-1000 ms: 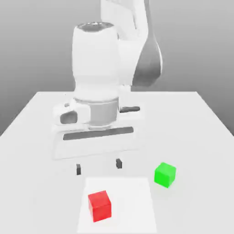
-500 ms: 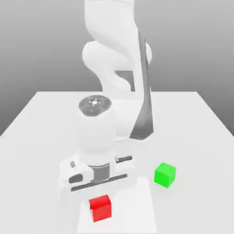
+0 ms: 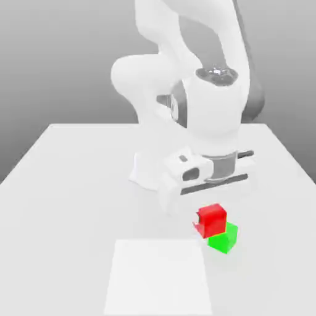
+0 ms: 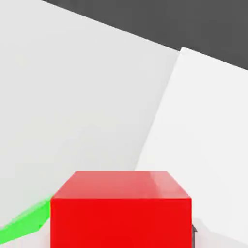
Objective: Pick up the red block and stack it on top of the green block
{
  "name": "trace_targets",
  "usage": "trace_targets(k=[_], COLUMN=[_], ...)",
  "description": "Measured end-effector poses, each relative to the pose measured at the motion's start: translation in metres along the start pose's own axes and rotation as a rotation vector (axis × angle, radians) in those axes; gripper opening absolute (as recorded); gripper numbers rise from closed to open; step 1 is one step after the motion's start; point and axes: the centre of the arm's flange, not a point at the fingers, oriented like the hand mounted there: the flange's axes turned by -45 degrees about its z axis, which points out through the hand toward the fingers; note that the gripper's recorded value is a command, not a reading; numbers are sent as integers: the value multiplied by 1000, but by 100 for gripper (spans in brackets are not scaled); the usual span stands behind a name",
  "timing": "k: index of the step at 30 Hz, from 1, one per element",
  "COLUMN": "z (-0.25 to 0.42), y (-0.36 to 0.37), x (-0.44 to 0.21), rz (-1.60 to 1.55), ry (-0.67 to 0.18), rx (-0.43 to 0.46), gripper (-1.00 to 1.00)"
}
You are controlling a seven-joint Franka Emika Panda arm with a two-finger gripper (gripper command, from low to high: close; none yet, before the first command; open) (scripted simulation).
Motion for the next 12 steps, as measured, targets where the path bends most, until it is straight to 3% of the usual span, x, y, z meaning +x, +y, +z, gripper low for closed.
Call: trace_targets(k=[9,10,12], z=[56,62,62], y=[-28,-29,-31], x=[-21,-21,-22], rz=[11,11,4], ry=[0,0,0], rx=[-26,-23,-23], gripper=[-100,100,100])
